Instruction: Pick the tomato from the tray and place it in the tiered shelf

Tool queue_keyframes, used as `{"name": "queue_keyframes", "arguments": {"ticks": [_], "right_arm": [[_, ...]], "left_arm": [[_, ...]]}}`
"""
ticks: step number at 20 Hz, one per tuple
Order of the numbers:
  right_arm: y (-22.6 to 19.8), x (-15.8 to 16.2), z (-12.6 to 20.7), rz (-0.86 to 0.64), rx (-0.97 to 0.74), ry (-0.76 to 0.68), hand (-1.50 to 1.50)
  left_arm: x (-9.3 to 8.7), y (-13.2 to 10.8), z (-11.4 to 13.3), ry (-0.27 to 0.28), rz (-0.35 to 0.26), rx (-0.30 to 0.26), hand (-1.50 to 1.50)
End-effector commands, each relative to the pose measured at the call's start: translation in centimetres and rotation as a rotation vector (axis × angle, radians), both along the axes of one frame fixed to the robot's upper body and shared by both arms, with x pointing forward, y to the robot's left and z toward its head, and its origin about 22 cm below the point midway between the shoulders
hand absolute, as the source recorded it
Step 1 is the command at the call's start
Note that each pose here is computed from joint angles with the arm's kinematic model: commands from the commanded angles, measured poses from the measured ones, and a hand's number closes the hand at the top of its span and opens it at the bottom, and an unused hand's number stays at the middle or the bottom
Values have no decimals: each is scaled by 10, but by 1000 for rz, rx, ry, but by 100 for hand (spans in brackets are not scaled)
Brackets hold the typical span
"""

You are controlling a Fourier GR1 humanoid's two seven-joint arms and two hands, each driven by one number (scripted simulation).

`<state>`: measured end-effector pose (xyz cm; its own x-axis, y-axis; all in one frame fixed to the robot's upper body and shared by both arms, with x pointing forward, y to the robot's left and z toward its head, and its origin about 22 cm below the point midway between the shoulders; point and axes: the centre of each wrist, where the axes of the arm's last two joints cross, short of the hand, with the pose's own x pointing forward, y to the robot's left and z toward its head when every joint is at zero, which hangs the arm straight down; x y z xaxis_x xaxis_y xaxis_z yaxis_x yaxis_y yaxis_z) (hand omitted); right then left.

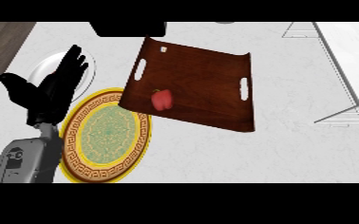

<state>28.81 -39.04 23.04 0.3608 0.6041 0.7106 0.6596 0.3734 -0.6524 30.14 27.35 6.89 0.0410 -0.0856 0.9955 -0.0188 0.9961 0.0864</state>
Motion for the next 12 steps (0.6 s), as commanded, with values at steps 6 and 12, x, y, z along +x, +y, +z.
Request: {"name": "queue_keyframes", "arguments": {"ticks": [6, 12], "right_arm": [[-53, -5, -7, -177, 102, -3, 150], [-83, -2, -30, -195, -4, -128, -150]], "left_arm": [[2, 2, 10, 6, -7, -7, 0], [0, -9, 7, -18, 7, 2, 0]]}}
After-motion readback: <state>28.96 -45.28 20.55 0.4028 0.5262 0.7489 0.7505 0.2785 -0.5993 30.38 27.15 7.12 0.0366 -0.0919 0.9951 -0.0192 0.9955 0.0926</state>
